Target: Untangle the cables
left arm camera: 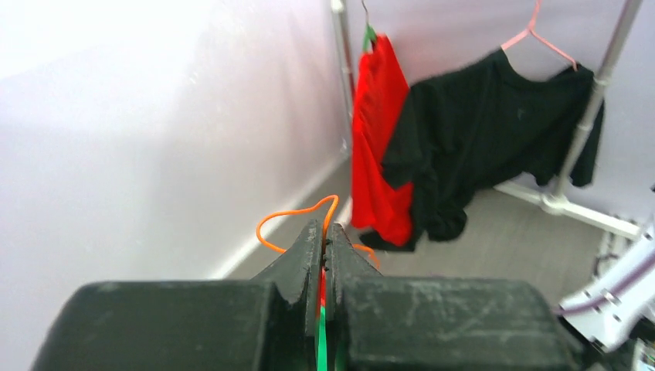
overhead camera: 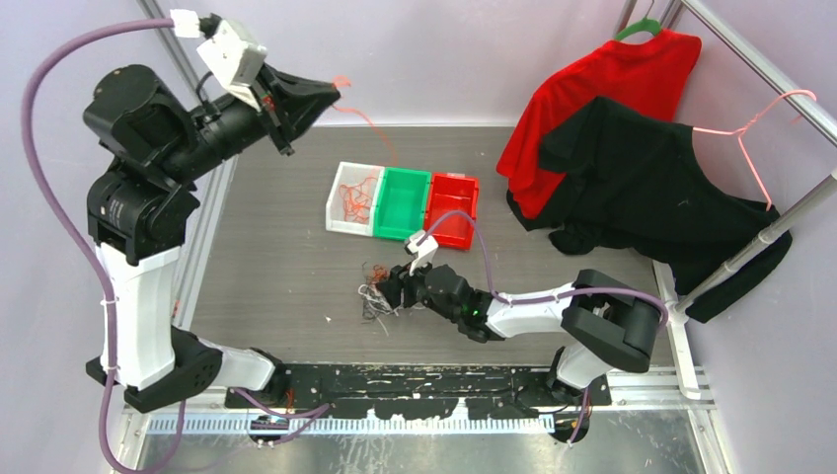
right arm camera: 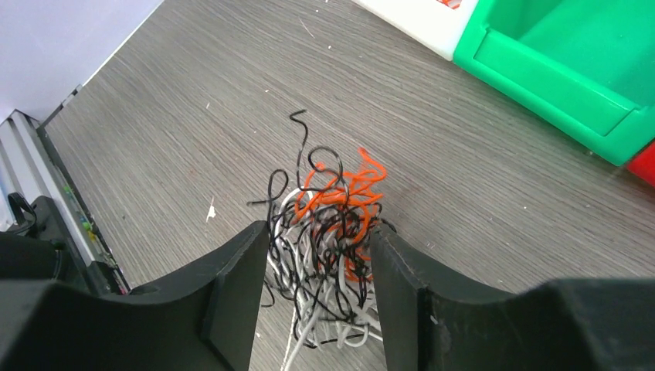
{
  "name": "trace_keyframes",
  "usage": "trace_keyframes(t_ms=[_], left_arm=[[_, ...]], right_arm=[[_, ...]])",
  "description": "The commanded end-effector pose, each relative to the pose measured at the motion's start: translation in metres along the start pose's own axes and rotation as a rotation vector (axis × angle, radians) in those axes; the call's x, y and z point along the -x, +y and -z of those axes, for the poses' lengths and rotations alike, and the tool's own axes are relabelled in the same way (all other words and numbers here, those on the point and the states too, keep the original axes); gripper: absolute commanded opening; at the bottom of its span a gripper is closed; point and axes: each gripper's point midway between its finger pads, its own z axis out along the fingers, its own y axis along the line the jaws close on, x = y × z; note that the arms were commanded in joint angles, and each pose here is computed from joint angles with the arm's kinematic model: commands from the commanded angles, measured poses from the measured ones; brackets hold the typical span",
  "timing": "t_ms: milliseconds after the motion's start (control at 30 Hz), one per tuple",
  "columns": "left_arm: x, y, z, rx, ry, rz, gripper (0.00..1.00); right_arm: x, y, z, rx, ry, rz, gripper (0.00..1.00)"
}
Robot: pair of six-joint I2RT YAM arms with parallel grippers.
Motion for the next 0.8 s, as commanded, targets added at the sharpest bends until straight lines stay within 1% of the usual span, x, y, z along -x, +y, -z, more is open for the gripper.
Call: trace_keyframes(t_ms=[0, 200, 233, 300, 433, 500, 533, 567, 667, 767], left_arm=[[0.08, 0.016, 0.015, 0.11, -0.266, -0.161, 0.0], [0.13, 0.023, 0.035, 0.192, -0.448, -0.27, 0.0], [0.133, 0.023, 0.037, 0.198, -0.458, -0.283, 0.0], [0.129, 0.024, 0.036, 0.197, -0.438, -0.298, 0.0], [0.093, 0.032, 0.025, 0.214, -0.323, -0.297, 0.0], [0.065, 0.04, 0.015, 0.23, -0.25, -0.296, 0.0], [0.059, 0.039, 0.021, 0.243, -0.236, -0.305, 0.0], [0.039, 0.043, 0.016, 0.25, -0.188, -0.299, 0.0], [-0.005, 0.05, 0.008, 0.264, -0.084, -0.29, 0.0], [-0.054, 0.057, -0.001, 0.275, 0.048, -0.26, 0.0]], right_arm=[[0.018, 0.005, -0.003, 0.009, -0.075, -0.028, 0.57], [0.011, 0.003, -0.005, 0.009, -0.059, -0.041, 0.57], [0.011, 0.004, -0.005, 0.011, -0.06, -0.043, 0.57], [0.014, 0.005, -0.004, 0.015, -0.067, -0.047, 0.57], [0.032, 0.01, 0.003, 0.023, -0.095, -0.046, 0.59], [0.044, 0.013, 0.007, 0.023, -0.114, -0.041, 0.6], [0.05, 0.013, 0.01, 0.022, -0.124, -0.036, 0.61], [0.056, 0.014, 0.012, 0.019, -0.134, -0.033, 0.61], [0.073, 0.014, 0.02, 0.007, -0.165, -0.023, 0.65], [0.089, 0.013, 0.028, -0.007, -0.201, -0.015, 0.68]])
